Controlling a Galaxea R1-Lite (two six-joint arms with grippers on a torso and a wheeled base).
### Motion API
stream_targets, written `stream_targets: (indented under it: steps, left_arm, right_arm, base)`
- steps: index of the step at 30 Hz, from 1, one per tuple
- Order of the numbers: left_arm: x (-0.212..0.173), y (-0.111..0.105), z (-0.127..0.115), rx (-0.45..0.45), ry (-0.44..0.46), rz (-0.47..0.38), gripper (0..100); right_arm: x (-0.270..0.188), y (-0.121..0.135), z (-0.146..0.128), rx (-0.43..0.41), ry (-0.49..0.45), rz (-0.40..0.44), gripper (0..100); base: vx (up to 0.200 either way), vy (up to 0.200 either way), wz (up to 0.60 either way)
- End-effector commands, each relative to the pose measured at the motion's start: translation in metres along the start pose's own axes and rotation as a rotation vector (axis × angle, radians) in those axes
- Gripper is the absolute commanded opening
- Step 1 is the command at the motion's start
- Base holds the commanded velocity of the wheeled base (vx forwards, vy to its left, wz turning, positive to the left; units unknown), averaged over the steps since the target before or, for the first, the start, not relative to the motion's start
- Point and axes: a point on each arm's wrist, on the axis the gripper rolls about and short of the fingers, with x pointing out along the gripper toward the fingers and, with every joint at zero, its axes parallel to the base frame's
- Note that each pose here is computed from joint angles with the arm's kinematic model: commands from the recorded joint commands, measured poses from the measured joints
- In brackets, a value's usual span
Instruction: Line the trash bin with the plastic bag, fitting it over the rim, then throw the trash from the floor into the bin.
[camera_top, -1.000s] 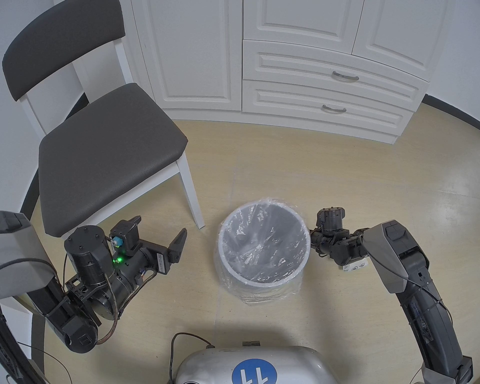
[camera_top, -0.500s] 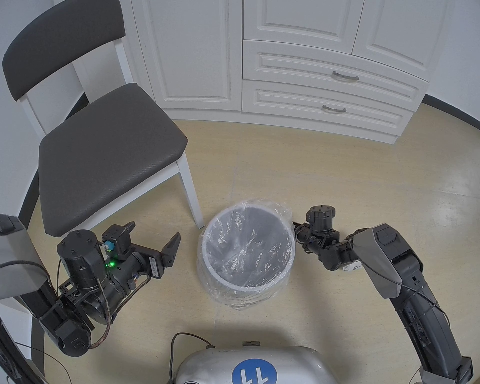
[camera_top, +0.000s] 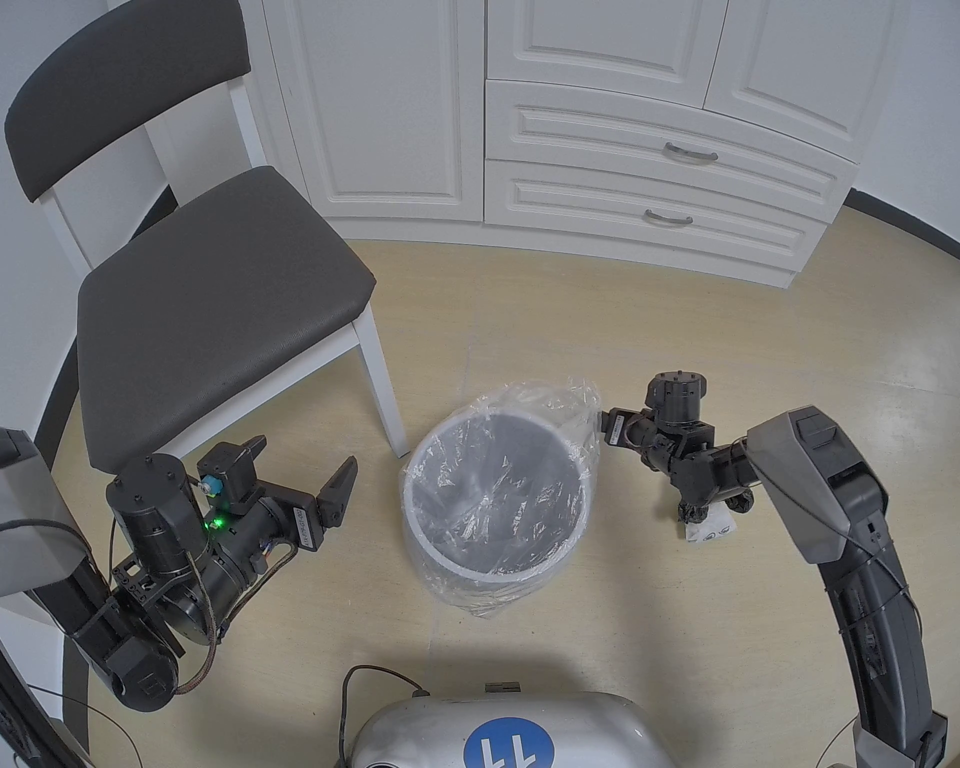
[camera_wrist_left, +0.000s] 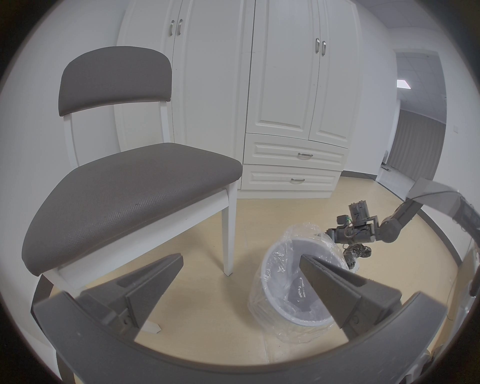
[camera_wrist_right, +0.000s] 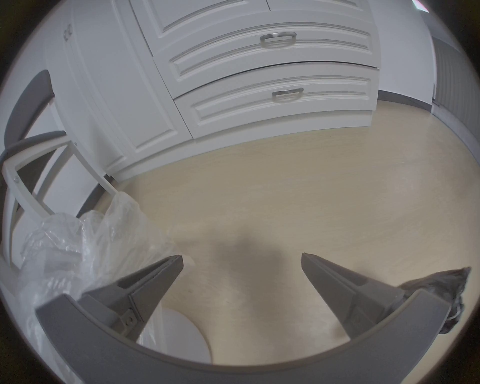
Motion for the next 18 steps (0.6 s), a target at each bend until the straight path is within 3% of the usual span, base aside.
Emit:
stream_targets:
  steps: [1, 4, 6, 10, 14, 16, 18]
  left_arm:
    - [0.001, 0.0, -0.002, 0.002, 0.008, 0.0, 100]
    - [0.0, 0.0, -0.002, 0.003, 0.01, 0.0, 100]
    - [-0.001, 0.0, -0.001, 0.002, 0.007, 0.0, 100]
    - [-0.002, 0.001, 0.0, 0.0, 0.003, 0.003, 100]
    - [-0.004, 0.008, 0.005, -0.006, -0.018, 0.016, 100]
    - [-0.004, 0.008, 0.005, -0.006, -0.018, 0.016, 100]
    - [-0.006, 0.014, 0.007, -0.007, -0.023, 0.001, 100]
  right_arm:
    - [-0.054, -0.003, 0.033, -0.074, 0.053, -0.043, 100]
    - [-0.061, -0.007, 0.02, -0.121, 0.109, -0.046, 100]
    - [-0.061, -0.013, 0.013, -0.222, 0.139, -0.051, 100]
    - [-0.068, -0.017, 0.042, -0.272, 0.093, -0.06, 100]
    - [-0.1, 0.006, 0.082, -0.277, 0.087, -0.042, 100]
    - [-0.1, 0.006, 0.082, -0.277, 0.087, -0.042, 100]
    - [-0.12, 0.029, 0.101, -0.29, 0.083, -0.008, 100]
  base:
    - [0.0, 0.0, 0.0]
    - [0.0, 0.0, 0.0]
    - [0.0, 0.0, 0.0]
    - [0.0, 0.0, 0.0]
    - [0.0, 0.0, 0.0]
    - [0.0, 0.0, 0.0]
    - [0.0, 0.0, 0.0]
